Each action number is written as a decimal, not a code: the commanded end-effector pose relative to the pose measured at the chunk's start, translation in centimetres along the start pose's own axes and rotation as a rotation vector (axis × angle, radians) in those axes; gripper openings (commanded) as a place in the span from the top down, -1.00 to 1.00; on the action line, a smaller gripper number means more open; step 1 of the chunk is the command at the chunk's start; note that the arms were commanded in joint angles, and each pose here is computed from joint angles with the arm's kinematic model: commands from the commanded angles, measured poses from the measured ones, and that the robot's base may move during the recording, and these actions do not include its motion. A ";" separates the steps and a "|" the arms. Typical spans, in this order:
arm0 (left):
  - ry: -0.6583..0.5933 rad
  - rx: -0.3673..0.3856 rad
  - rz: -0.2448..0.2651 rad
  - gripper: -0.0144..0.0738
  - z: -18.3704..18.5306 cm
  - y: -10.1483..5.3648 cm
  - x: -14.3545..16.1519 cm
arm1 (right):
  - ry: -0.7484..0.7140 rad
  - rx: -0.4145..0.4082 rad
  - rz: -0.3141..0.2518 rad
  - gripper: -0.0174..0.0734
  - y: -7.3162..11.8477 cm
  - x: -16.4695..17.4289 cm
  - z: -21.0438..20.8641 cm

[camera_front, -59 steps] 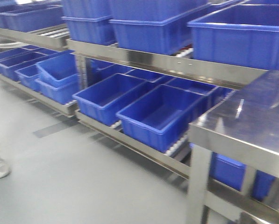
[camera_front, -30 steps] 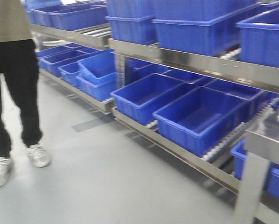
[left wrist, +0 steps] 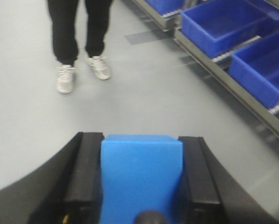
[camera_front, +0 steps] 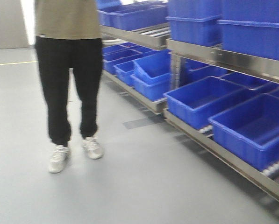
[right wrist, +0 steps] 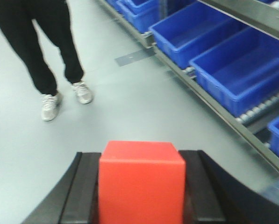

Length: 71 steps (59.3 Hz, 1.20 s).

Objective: Sort and place red and blue blocks on shelf
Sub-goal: 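Drive the base across the floor toward the bin shelves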

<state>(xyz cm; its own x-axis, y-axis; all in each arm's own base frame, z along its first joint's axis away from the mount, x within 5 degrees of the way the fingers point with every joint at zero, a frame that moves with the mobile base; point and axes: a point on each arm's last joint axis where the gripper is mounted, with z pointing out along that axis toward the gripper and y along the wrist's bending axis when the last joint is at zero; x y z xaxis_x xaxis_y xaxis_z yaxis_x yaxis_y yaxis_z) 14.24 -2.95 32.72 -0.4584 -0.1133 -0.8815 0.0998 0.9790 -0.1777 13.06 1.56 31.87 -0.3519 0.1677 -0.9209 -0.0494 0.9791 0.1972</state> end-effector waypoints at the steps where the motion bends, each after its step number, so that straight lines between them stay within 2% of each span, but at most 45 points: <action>1: -0.110 0.026 0.002 0.40 -0.5 -0.3 -1.6 | -0.122 -0.016 -0.010 0.49 0.3 -1.8 -0.5; 71: -0.110 0.026 0.002 0.40 -0.5 -0.3 -1.6 | -0.122 -0.016 -0.010 0.49 0.3 -1.8 -0.5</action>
<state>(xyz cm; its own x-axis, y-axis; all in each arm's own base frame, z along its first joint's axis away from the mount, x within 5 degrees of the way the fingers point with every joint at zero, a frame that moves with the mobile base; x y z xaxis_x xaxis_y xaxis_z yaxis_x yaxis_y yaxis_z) 14.24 -2.95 32.72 -0.4584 -0.1133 -0.8815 0.0998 0.9790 -0.1777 13.06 1.56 31.87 -0.3519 0.1677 -0.9209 -0.0494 0.9791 0.1972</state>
